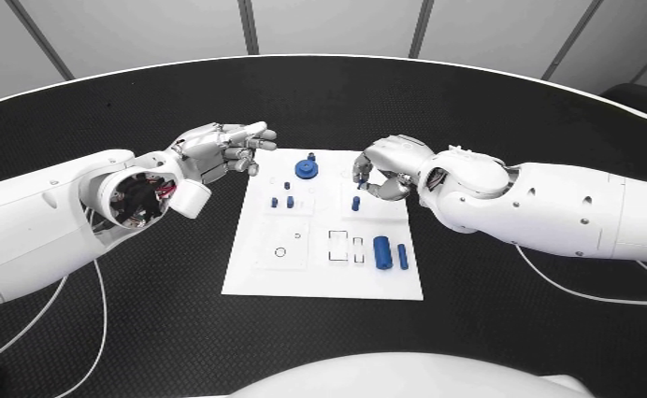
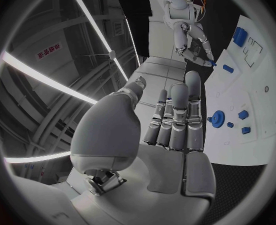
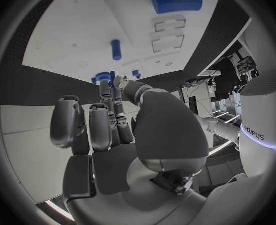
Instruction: Assemble the parts on the task board
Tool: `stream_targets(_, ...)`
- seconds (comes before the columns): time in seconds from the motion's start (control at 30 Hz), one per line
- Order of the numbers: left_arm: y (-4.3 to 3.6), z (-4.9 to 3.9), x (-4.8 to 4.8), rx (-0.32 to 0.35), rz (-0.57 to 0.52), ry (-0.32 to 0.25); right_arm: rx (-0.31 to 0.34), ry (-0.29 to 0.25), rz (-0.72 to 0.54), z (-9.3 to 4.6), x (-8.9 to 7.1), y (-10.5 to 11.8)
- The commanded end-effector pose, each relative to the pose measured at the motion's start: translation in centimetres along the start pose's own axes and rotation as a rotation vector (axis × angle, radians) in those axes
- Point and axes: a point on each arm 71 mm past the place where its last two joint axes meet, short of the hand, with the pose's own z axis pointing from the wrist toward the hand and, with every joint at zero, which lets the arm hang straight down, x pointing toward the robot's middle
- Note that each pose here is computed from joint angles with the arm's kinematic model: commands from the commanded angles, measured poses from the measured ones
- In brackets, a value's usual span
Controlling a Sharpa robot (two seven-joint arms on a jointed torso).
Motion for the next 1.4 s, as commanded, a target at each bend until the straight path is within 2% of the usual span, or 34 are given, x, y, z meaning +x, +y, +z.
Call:
stream_targets(0.03, 0.0, 0.1, 0.02, 0.0, 0.0, 0.001, -0.049, -0.018, 0.013, 0.2, -0.8, 1.9)
stream_targets(0.17, 0.0, 0.25, 0.04, 0.0, 0.001, 0.004, -0.097, -0.019, 0.038, 0.7, -1.2, 3.7)
stream_targets(0.3, -0.01, 0.74, 0.16, -0.003, 0.002, 0.01, -0.152, -0.012, 0.058, 2.0, -1.1, 5.7)
stream_targets(0.57, 0.01, 1.53, 0.78, -0.01, 0.003, 0.035, -0.218, 0.015, 0.08, 4.6, 0.6, 8.3)
stream_targets(0.93, -0.02, 2.0, 1.16, -0.011, 0.005, 0.046, -0.233, 0.055, 0.078, 6.4, 2.2, 9.3)
stream_targets(1.13, -0.04, 2.14, 1.28, -0.01, 0.005, 0.051, -0.239, 0.08, 0.077, 6.7, 2.8, 9.7)
stream_targets(1.4, -0.07, 2.19, 1.26, -0.007, 0.005, 0.047, -0.228, 0.12, 0.086, 6.6, 4.5, 9.8)
